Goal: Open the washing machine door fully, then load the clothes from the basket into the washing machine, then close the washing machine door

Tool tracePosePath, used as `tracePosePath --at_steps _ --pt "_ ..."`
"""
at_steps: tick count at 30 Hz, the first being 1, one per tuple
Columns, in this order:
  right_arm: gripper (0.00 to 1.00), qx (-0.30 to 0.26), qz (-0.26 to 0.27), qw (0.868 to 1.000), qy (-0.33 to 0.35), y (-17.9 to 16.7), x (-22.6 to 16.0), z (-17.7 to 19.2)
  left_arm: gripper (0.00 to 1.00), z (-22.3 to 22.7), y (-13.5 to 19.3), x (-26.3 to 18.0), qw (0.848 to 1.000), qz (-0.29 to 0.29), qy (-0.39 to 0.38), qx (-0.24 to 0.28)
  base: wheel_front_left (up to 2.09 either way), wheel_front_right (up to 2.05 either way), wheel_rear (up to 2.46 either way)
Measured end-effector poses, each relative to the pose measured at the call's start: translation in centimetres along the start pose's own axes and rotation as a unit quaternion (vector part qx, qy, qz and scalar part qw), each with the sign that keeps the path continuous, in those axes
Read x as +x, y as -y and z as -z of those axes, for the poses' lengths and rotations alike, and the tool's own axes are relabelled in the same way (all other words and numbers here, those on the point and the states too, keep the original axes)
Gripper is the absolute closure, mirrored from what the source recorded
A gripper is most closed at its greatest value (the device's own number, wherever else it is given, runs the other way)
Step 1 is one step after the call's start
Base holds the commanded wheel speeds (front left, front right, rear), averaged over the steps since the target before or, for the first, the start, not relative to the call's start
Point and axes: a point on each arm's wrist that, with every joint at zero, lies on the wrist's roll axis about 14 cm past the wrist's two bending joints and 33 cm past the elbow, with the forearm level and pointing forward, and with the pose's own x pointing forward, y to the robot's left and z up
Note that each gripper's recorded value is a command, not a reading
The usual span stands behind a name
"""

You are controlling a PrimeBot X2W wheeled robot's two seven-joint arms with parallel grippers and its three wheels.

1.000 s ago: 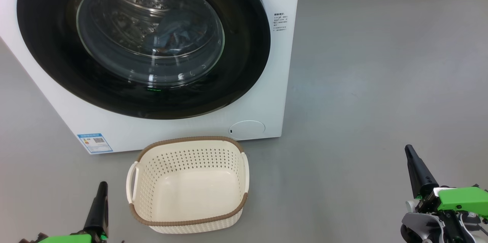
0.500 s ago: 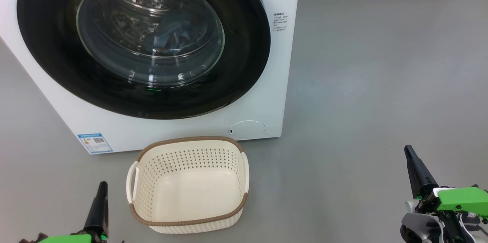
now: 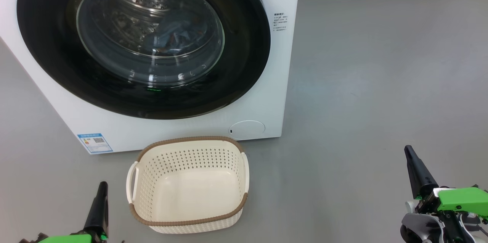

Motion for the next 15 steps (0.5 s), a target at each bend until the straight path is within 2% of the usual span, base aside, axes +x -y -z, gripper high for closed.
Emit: tracePosePath --at_steps 15 --pt "1.0 0.0 0.0 1.0 0.0 0.01 0.0 0.0 1.0 0.0 0.0 0.0 1.0 0.0 0.0 0.0 0.0 0.0 0.0"
